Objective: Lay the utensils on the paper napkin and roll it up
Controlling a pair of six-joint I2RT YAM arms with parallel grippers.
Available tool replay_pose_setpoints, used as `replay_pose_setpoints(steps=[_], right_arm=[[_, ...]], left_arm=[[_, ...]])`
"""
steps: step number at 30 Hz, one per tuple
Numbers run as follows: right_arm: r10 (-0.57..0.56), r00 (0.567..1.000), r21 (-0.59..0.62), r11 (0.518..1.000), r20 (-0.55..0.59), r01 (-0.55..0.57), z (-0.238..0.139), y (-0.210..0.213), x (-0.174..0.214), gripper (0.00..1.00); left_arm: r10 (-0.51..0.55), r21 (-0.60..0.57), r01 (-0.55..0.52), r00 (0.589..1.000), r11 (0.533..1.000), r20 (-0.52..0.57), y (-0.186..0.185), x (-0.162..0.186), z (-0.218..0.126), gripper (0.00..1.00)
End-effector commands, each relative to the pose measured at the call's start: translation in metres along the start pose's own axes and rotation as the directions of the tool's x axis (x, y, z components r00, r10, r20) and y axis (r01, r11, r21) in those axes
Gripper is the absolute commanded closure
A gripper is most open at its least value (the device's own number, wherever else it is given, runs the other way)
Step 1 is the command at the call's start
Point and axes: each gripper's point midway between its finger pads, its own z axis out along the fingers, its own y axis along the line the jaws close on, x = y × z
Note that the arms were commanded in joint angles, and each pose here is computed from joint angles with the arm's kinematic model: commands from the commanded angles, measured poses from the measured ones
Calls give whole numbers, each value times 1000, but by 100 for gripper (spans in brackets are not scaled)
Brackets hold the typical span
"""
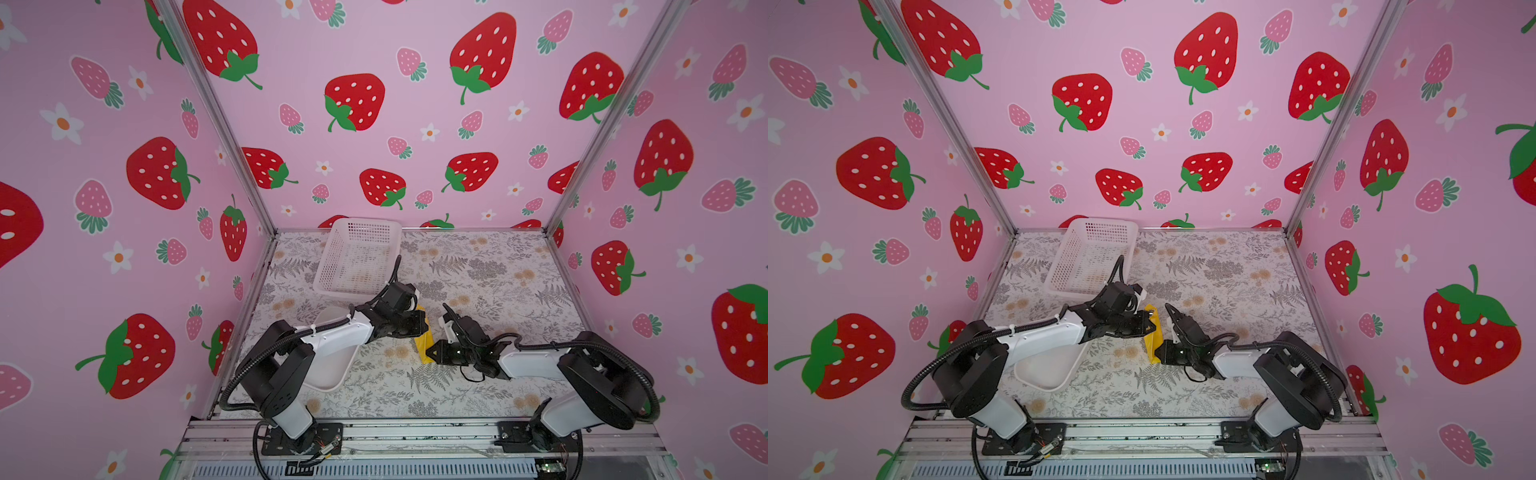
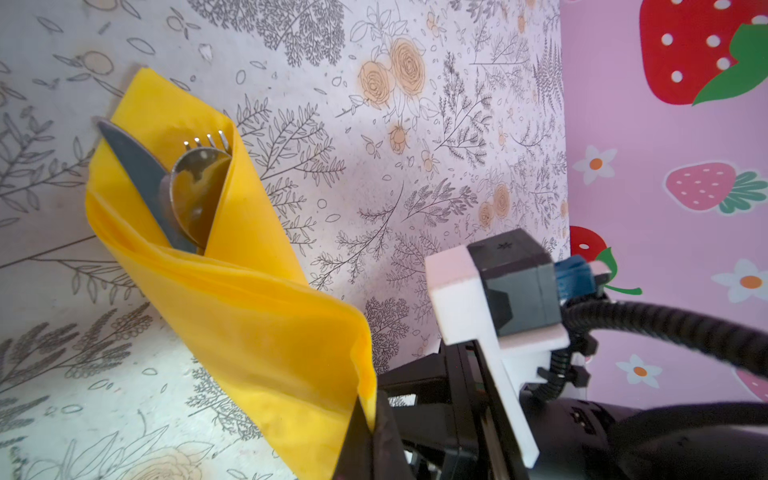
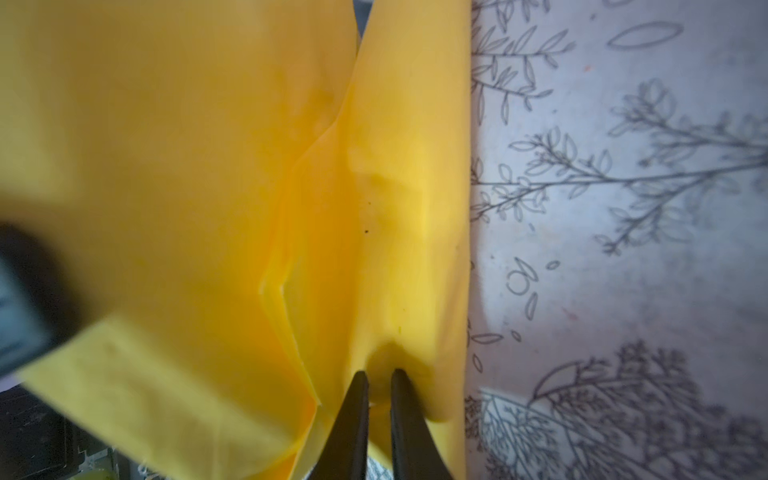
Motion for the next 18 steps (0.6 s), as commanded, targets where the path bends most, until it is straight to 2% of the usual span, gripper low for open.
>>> replay_pose_setpoints(steps=[1, 7, 10, 18], right_arm=[[4, 999, 30, 1000, -38, -3, 3, -11, 10, 85], [4, 999, 27, 1000, -43, -3, 4, -13, 13, 85], [-1, 999, -17, 1000, -38, 0, 3, -4, 10, 85], [-7, 999, -48, 999, 34, 8, -12, 3, -9, 84]], left_arm=[[-3, 30, 3, 1000, 1000, -16, -15, -5, 6, 100], [-6, 42, 8, 999, 999, -36, -21, -5, 13, 100], [-5, 34, 6, 999, 999, -32, -21, -5, 13, 100], [0, 6, 1, 999, 1000, -40, -13, -1, 15, 100]])
